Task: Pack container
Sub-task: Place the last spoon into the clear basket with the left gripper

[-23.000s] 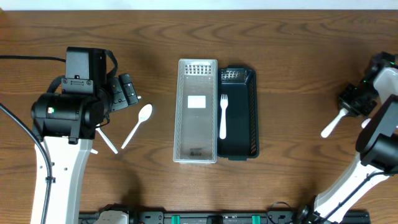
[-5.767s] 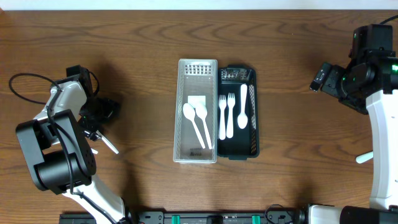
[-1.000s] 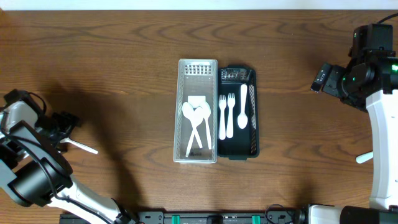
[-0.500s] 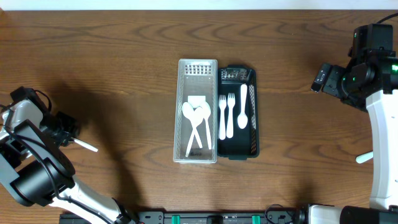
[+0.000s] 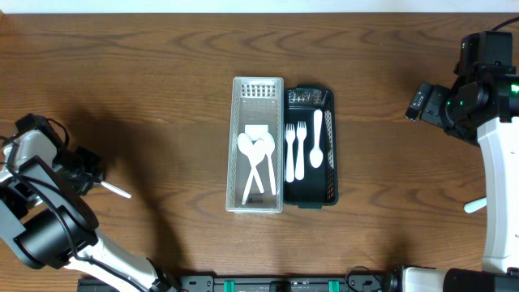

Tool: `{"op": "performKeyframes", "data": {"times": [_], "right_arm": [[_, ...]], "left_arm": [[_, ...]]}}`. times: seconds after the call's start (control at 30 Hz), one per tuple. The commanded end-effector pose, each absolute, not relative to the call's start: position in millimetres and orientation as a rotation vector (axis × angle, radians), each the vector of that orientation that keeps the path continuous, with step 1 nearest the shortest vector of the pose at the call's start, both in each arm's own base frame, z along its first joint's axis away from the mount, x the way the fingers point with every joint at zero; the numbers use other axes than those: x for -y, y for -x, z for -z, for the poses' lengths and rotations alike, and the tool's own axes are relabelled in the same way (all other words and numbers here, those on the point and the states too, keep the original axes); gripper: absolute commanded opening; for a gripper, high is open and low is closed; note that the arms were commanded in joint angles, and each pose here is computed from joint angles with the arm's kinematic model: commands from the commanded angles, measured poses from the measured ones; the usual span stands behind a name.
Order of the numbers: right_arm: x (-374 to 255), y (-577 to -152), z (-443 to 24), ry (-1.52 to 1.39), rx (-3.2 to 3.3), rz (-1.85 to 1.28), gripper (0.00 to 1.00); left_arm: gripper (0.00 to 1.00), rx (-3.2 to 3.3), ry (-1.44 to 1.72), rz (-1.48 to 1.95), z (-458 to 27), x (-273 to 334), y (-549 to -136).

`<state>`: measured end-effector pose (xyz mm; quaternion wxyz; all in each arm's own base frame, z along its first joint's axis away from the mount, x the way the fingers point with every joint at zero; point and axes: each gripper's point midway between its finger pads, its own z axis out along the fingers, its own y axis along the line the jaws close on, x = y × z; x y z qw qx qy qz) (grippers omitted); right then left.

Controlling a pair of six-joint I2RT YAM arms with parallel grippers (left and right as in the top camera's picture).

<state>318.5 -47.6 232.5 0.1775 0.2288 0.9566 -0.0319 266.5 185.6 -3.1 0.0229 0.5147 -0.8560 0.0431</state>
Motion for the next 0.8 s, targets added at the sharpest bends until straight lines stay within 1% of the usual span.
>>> {"op": "performKeyframes", "data": {"times": [0.0,0.1,0.17,0.2,0.33,0.43,0.6,0.7,0.77], "right_arm": [[54,-317,-233,-0.649,-2.704,0.120,0.99],[54,-317,-233,-0.649,-2.704,0.120,0.99],[54,-317,-233,-0.649,-2.702,0.120,0.99],[54,-318,-233,-0.649,-2.701,0.119,0.99],[54,-319,-234,-0.648,-2.696,0.118,0.99],[54,-320,-234,-0.647,-2.693,0.117,0.99],[54,-320,-234,-0.648,-2.694,0.118,0.99],[54,-320,-234,-0.648,-2.693,0.117,0.99],[54,-320,-234,-0.648,-2.693,0.117,0.99]], "left_arm": [[0.06,2.738,-1.557,-0.147,-24,-175,-280],[0.06,2.920,-1.470,-0.143,-72,-159,-305],[0.06,3.065,-1.357,-0.150,-107,-135,-321],[0.05,3.146,-1.286,-0.163,-126,-117,-329],[0.06,3.437,-0.905,-0.218,-183,-35,-348],[0.06,3.600,-0.541,-0.249,-208,34,-352],[0.06,3.644,-0.013,-0.339,-205,129,-344],[0.06,3.587,0.326,-0.326,-184,173,-336],[0.06,3.525,0.449,-0.283,-164,190,-331]]}}
